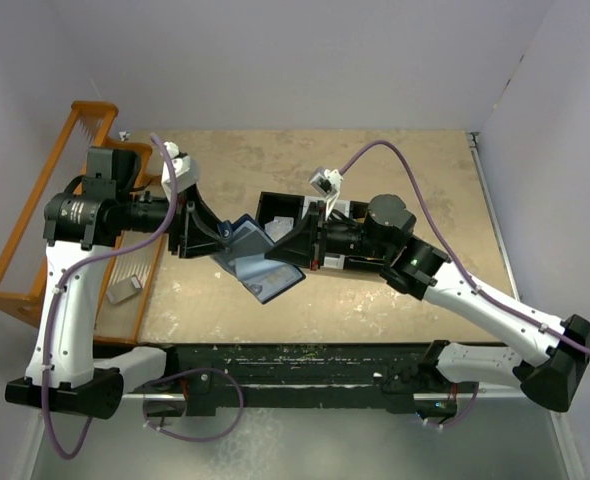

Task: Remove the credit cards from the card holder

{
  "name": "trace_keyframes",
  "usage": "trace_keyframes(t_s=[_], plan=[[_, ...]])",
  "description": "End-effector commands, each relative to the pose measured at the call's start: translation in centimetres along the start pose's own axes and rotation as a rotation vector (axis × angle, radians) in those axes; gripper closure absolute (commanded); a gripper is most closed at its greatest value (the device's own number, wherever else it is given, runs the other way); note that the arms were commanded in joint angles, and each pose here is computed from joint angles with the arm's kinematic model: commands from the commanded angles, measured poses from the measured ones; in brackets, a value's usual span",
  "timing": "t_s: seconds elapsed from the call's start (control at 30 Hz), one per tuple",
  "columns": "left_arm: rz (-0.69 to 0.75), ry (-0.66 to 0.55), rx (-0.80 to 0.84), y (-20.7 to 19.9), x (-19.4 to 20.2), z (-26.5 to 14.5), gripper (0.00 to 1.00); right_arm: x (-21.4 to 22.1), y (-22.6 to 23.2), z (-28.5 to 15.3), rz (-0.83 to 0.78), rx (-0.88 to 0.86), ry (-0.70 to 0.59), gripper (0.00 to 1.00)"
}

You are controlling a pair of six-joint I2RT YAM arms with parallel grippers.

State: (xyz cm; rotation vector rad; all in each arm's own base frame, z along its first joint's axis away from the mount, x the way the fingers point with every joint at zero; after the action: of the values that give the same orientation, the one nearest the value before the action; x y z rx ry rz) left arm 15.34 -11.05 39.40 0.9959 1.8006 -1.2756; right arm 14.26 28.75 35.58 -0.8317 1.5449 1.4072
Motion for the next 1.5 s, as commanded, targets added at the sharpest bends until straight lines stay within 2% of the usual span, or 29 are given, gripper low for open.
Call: trace_keyframes(t_s=[0.0, 0.2, 0.47, 0.57, 0.7, 0.73, 0.77, 0.87, 0.93, 0.97, 1.17, 1.3, 1.47], plan=[[-0.044, -0.063, 0.12, -1.3, -1.6, 0.2, 0.56, -3.5, 2.0, -0.1, -0.079, -0.092, -0.109, 1.0], [-0.143, -0.099, 0.255, -2.3, -2.7, 0.2, 0.68, -3.3, 2.0, -0.2, -0.08, -0.1, -0.104, 1.0], [-0.207, -0.102, 0.332, -2.7, -2.8, 0.2, 0.87, -3.0, 2.2, -0.5, -0.075, -0.105, -0.091, 1.0], [-0.226, -0.1, 0.327, -2.5, -2.4, 0.3, 0.99, -3.0, 2.2, -0.5, -0.079, -0.107, -0.098, 1.0], [-0.279, -0.09, 0.343, -2.2, -2.4, 0.4, 1.0, -2.8, 2.3, -0.6, -0.084, -0.116, -0.096, 1.0], [-0.282, -0.089, 0.345, -2.2, -2.5, 0.4, 1.0, -2.8, 2.4, -0.7, -0.086, -0.124, -0.095, 0.98], [-0.287, -0.088, 0.346, -2.2, -2.5, 0.3, 1.0, -2.7, 2.5, -0.8, -0.085, -0.132, -0.095, 0.91], [-0.29, -0.087, 0.349, -2.3, -2.7, 0.3, 1.0, -2.9, 2.9, -1.2, -0.104, -0.145, -0.109, 0.6], [-0.281, -0.092, 0.337, -2.4, -2.9, 0.2, 1.0, -3.1, 2.9, -1.6, -0.12, -0.126, -0.117, 0.45], [-0.278, -0.094, 0.329, -2.4, -2.9, 0.2, 1.0, -3.2, 2.9, -1.7, -0.127, -0.114, -0.118, 0.41], [-0.188, -0.114, 0.193, -2.0, -3.0, 0.1, 1.0, -4.1, 2.7, -2.4, -0.153, -0.038, -0.127, 0.24], [-0.099, -0.096, 0.055, -1.2, -2.9, -0.1, 1.0, -4.7, 2.2, -1.8, -0.144, -0.012, -0.127, 0.18], [-0.051, -0.09, 0.023, -1.4, -2.7, -0.3, 1.0, -5.5, 1.3, 0.5, -0.118, -0.027, -0.103, 0.1]])
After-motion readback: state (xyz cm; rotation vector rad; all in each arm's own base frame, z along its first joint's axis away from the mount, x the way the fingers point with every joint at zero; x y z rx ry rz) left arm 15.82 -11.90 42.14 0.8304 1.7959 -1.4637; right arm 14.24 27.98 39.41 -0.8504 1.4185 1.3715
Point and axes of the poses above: each gripper's point midway between its finger pads, its own z axis out along the fingers, its own y axis along the line the jaws close on, x = y × z, the point moved 7 cm from there along -z, back along the fingers, and after that the axes turned 9 degrees about -z, right-handed, at the moved point
